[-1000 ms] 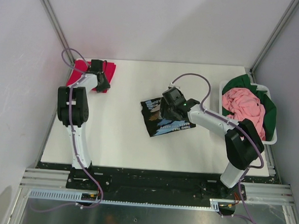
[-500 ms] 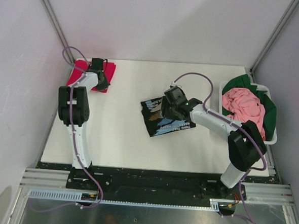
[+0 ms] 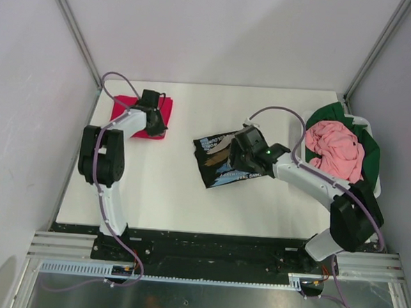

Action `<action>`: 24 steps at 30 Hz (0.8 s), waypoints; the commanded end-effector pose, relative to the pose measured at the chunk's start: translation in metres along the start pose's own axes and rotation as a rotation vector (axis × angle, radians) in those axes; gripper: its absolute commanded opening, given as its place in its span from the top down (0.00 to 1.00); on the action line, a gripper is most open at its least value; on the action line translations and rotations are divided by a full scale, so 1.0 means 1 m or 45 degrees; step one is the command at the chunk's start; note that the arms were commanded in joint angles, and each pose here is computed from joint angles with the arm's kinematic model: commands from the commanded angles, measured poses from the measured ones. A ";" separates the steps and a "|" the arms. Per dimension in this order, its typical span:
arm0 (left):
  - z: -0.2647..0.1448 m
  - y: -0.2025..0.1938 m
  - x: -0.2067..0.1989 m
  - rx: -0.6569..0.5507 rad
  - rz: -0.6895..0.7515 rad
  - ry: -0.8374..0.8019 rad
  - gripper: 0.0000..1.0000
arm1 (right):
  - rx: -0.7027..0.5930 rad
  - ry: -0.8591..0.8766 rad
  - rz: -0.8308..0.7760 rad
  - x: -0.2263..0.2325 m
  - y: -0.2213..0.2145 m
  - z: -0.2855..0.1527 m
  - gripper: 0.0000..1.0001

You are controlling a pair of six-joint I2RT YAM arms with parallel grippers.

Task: Fold and stack the t-shirts
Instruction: Put the neatly folded tshirt into the corner of the board with both arms

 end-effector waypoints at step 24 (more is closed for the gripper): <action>-0.087 -0.047 -0.094 -0.015 0.140 -0.509 0.57 | -0.096 0.033 -0.225 -0.007 0.022 0.040 0.35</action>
Point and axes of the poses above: each gripper's point midway between its finger pads, its own z axis out along the fingers, its own x axis along the line the jaws close on, y = z × x, the point moved 3 cm from there along -z, back along the fingers, and after that the axes turned 10 degrees about z, right-handed, at the moved point
